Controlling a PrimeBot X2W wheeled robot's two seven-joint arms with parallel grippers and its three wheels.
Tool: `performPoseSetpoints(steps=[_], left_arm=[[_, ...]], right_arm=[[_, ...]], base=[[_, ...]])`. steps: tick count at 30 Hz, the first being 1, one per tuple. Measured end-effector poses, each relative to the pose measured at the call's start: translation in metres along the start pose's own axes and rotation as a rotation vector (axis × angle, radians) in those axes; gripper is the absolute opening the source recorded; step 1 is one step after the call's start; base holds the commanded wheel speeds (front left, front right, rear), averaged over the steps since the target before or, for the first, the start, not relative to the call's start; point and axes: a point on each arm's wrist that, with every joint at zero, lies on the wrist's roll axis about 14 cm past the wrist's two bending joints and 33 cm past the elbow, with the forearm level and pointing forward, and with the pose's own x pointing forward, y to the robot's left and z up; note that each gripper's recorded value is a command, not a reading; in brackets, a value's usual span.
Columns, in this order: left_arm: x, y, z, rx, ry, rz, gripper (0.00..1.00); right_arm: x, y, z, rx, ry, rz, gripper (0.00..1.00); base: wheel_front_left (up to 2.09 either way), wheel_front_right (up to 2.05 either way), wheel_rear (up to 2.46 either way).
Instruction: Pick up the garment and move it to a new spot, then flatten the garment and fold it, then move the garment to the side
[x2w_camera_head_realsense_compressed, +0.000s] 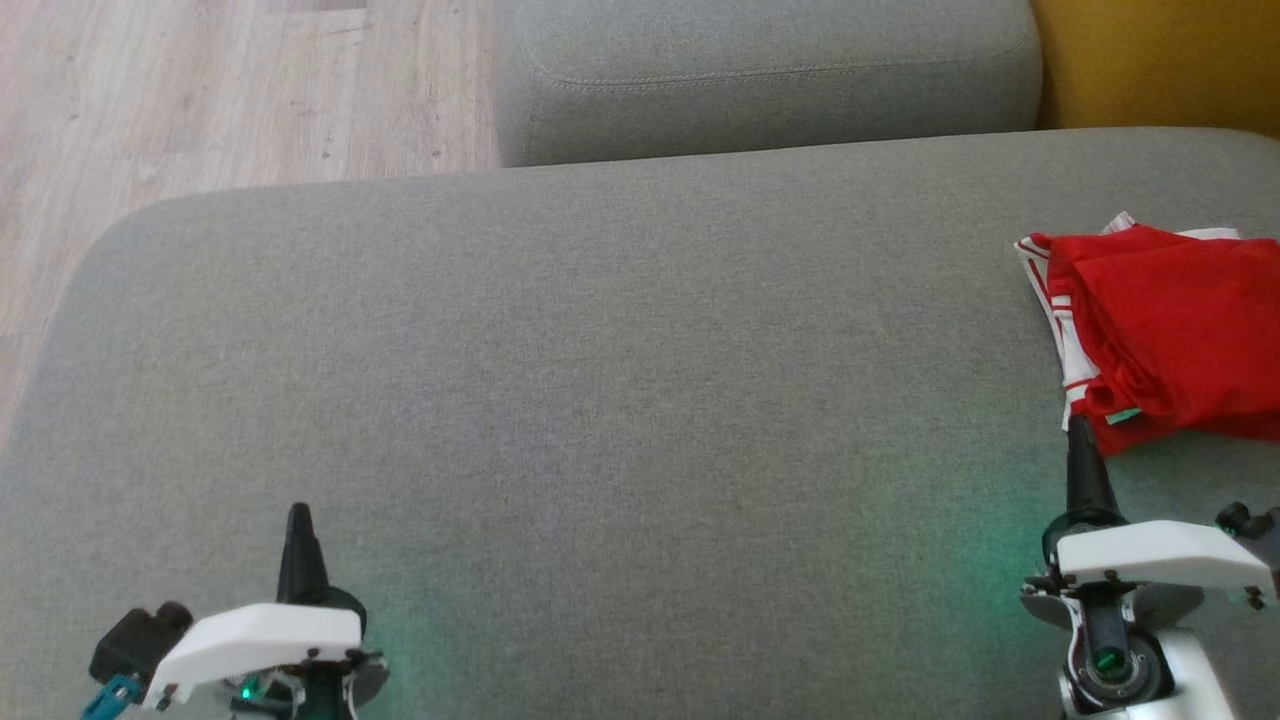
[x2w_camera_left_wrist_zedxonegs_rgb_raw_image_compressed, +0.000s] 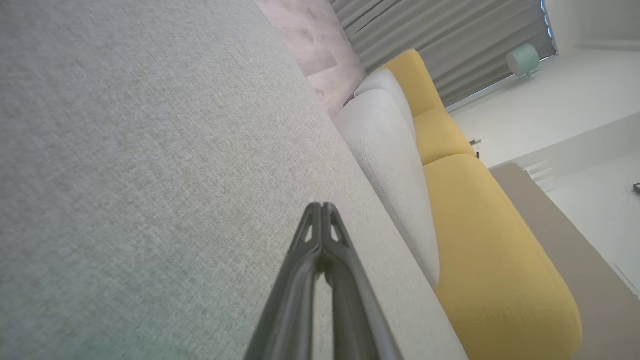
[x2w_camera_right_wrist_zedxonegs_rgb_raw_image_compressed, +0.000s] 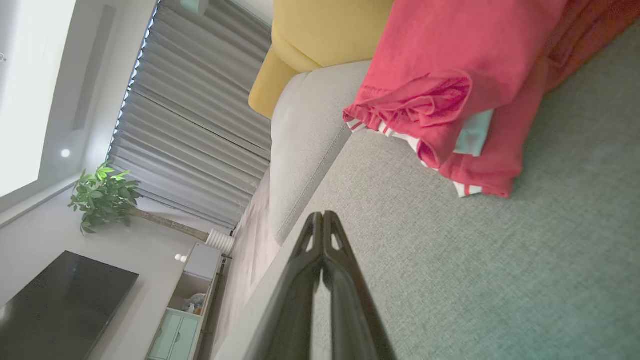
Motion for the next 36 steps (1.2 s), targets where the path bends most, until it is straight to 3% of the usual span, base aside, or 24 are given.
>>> performPoseSetpoints(steps=[36], left_arm=[[-0.002,-0.009,0.025,-0.351,-0.022,-0.073,0.0]], right_arm=[[0.001,0.013,0.02,0.393,-0.023,0.054,0.0]], base=[[0.0,0.0,0.0]])
